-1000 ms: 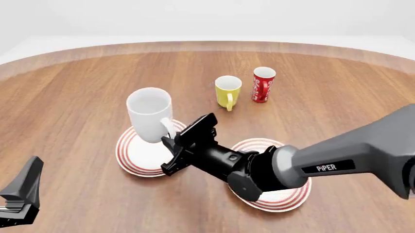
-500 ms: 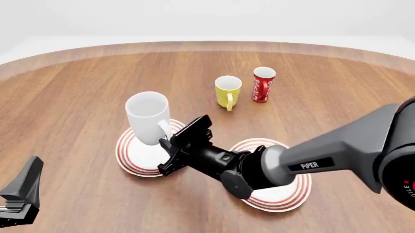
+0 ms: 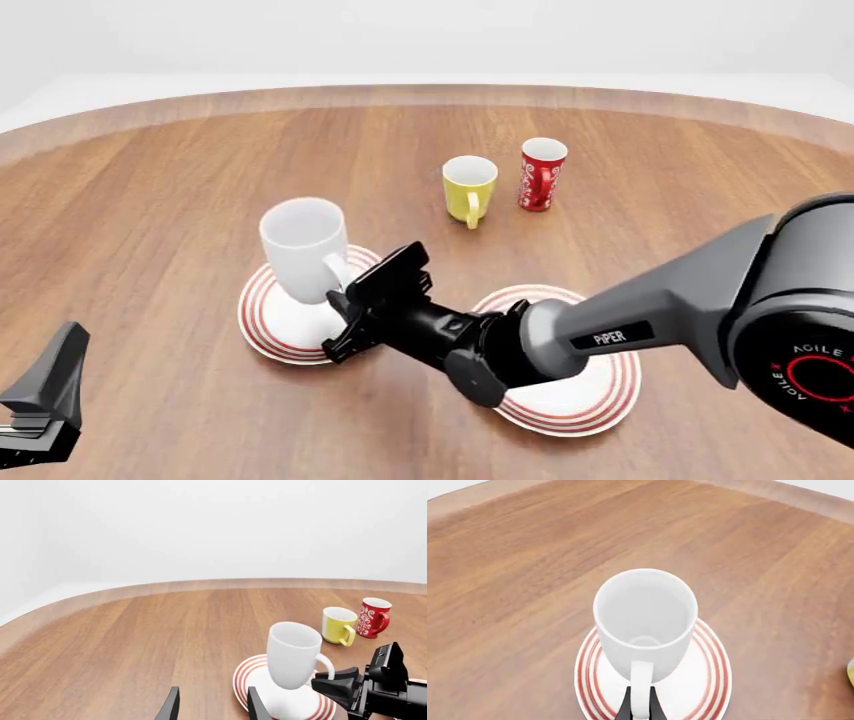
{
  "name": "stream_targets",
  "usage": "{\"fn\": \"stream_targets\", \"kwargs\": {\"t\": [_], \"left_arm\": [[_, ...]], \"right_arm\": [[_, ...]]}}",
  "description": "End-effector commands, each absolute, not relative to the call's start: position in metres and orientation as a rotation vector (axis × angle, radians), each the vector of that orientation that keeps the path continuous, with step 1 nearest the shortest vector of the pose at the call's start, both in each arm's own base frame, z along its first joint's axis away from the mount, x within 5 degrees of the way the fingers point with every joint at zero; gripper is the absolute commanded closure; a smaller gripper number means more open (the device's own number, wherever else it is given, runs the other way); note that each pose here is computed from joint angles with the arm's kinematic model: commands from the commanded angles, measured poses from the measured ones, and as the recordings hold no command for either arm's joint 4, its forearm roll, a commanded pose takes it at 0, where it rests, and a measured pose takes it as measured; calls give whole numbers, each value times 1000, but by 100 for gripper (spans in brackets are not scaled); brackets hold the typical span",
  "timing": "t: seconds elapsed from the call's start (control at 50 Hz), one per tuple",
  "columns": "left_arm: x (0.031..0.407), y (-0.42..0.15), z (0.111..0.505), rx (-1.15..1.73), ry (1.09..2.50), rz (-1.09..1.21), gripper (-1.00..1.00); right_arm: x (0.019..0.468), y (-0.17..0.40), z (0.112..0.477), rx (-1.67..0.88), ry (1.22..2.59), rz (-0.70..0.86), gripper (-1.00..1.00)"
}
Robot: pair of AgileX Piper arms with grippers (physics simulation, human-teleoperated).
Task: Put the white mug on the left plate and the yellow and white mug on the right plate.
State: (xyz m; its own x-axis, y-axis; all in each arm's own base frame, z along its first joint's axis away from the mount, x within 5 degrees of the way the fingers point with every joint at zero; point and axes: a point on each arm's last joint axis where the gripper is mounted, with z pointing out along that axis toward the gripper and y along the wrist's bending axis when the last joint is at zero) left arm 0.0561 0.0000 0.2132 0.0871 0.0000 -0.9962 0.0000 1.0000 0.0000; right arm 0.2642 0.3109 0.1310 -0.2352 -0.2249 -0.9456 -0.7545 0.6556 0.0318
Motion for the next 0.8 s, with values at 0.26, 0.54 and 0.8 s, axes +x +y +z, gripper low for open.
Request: {"fn": "stream_targets", "kwargs": {"t": [0.26, 0.54, 0.8], "left_arm": [[56, 0, 213, 0, 1484, 0, -100], [56, 0, 213, 0, 1484, 0, -100], [56, 0, 213, 0, 1484, 0, -100]], "right_arm": [[273, 317, 120, -777, 1814, 603, 100], [279, 319, 113, -776, 1831, 594, 100], [281, 319, 109, -774, 1840, 590, 100]]}}
